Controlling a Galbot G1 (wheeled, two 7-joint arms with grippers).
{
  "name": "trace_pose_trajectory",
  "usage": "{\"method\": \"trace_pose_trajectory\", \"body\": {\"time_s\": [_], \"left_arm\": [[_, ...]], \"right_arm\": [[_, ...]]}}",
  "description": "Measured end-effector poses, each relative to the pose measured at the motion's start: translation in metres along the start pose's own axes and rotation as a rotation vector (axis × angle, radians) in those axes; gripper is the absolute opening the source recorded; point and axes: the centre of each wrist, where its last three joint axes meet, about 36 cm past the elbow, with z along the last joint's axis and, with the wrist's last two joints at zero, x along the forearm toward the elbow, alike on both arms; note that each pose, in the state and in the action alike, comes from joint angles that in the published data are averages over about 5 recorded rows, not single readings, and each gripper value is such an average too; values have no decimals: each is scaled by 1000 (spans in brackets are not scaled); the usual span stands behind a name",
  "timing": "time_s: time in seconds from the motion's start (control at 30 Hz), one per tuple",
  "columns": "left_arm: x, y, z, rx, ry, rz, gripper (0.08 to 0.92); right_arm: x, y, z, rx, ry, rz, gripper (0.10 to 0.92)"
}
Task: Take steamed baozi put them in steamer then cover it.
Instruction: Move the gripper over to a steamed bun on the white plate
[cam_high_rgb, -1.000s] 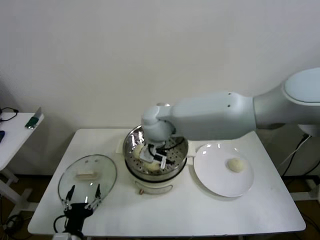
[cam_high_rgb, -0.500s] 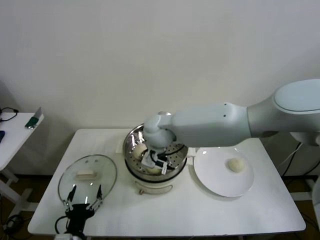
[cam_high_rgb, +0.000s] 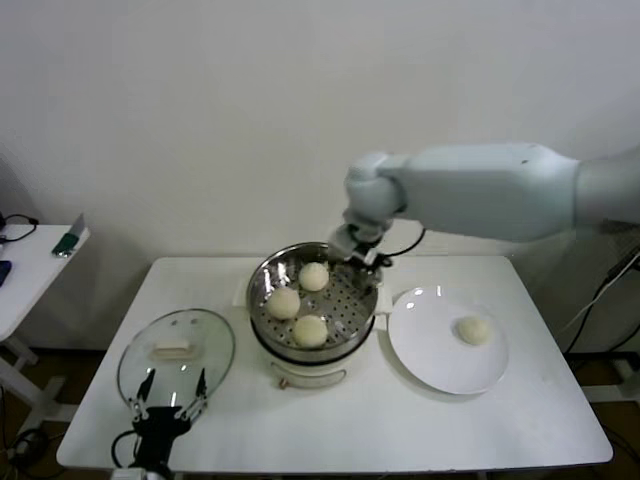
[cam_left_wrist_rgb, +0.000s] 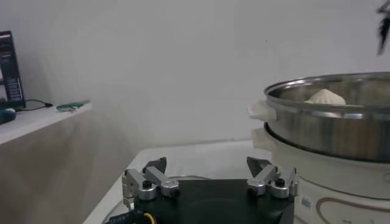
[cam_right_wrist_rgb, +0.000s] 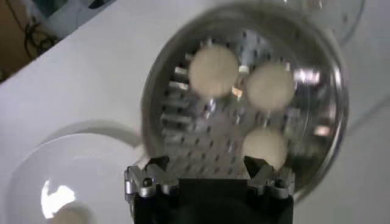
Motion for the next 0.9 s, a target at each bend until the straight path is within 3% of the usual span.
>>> {"method": "trace_pose_trajectory", "body": {"time_s": [0.4, 0.9], "left_arm": [[-2, -5, 5, 2, 16, 6, 823], [0, -5, 17, -16, 53, -8, 823]], "right_arm": [[-45, 105, 150, -417, 26, -34, 823], [-152, 173, 203, -586, 24, -87, 823]]}}
